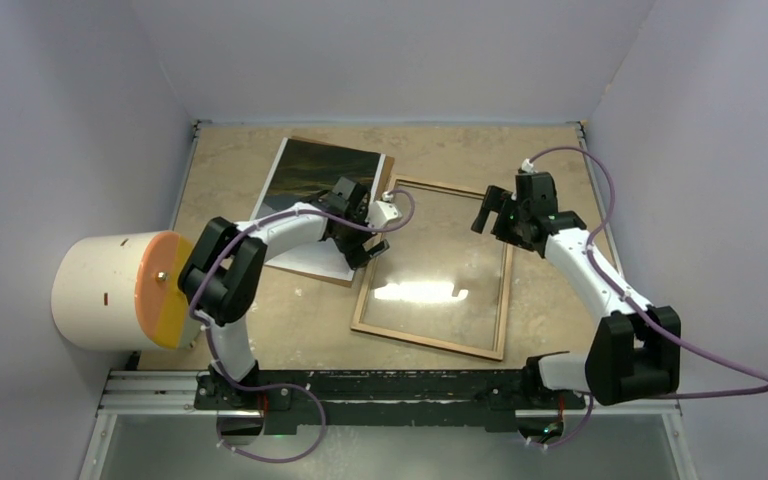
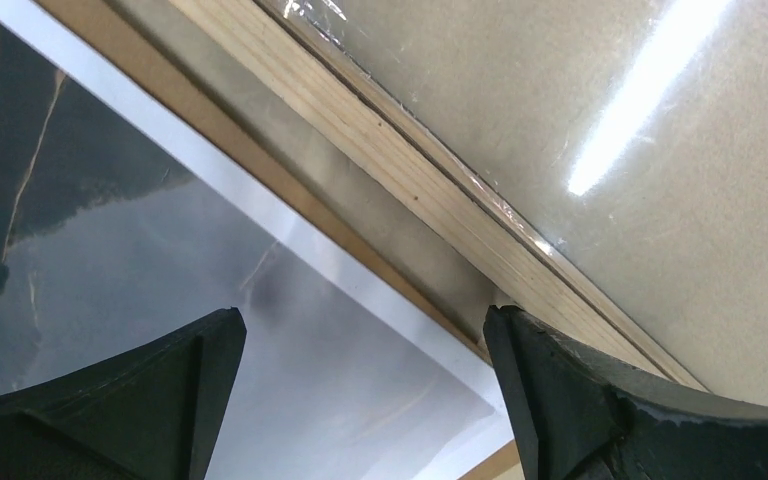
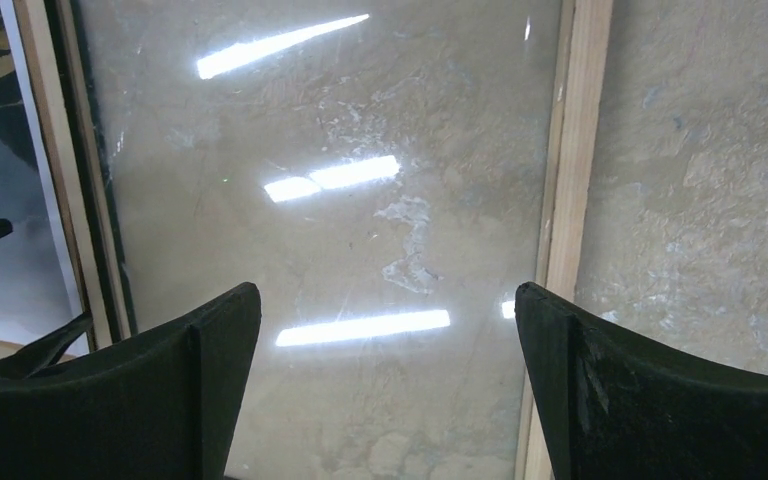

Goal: Put the photo into the frame
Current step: Move the photo frame to the center of the board, then adjust the photo frame item at the center of the board.

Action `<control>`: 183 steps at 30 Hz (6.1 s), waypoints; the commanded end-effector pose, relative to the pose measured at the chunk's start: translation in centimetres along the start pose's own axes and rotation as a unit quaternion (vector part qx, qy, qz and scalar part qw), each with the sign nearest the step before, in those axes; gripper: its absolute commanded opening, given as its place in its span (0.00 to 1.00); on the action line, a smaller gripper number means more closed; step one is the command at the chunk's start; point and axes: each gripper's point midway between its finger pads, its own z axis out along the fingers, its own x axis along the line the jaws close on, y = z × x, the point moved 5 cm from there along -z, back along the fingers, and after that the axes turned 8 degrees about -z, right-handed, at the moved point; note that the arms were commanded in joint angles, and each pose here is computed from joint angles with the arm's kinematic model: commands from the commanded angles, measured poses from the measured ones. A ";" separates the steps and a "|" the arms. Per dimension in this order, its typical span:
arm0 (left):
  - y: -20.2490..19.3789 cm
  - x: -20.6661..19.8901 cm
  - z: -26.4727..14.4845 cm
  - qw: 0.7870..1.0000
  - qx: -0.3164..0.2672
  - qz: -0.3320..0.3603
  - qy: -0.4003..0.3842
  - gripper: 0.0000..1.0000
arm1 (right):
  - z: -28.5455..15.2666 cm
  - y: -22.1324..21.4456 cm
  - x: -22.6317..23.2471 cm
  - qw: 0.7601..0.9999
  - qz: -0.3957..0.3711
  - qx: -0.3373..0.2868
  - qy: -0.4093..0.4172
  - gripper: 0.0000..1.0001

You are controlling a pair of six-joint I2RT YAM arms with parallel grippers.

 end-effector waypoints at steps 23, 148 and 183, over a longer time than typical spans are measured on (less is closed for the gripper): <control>1.9 23.2 -11.2 0.951 -0.090 -0.193 0.225 1.00 | 2.5 3.4 21.0 0.979 -0.041 -0.050 0.195 0.89; -7.2 25.2 -3.1 0.912 -0.026 -0.284 0.295 0.97 | 18.2 -1.9 22.4 0.983 0.065 0.104 0.139 0.70; -11.3 21.3 0.0 0.920 0.071 -0.220 0.317 0.97 | 5.6 -15.6 21.1 0.949 0.027 0.265 0.167 0.64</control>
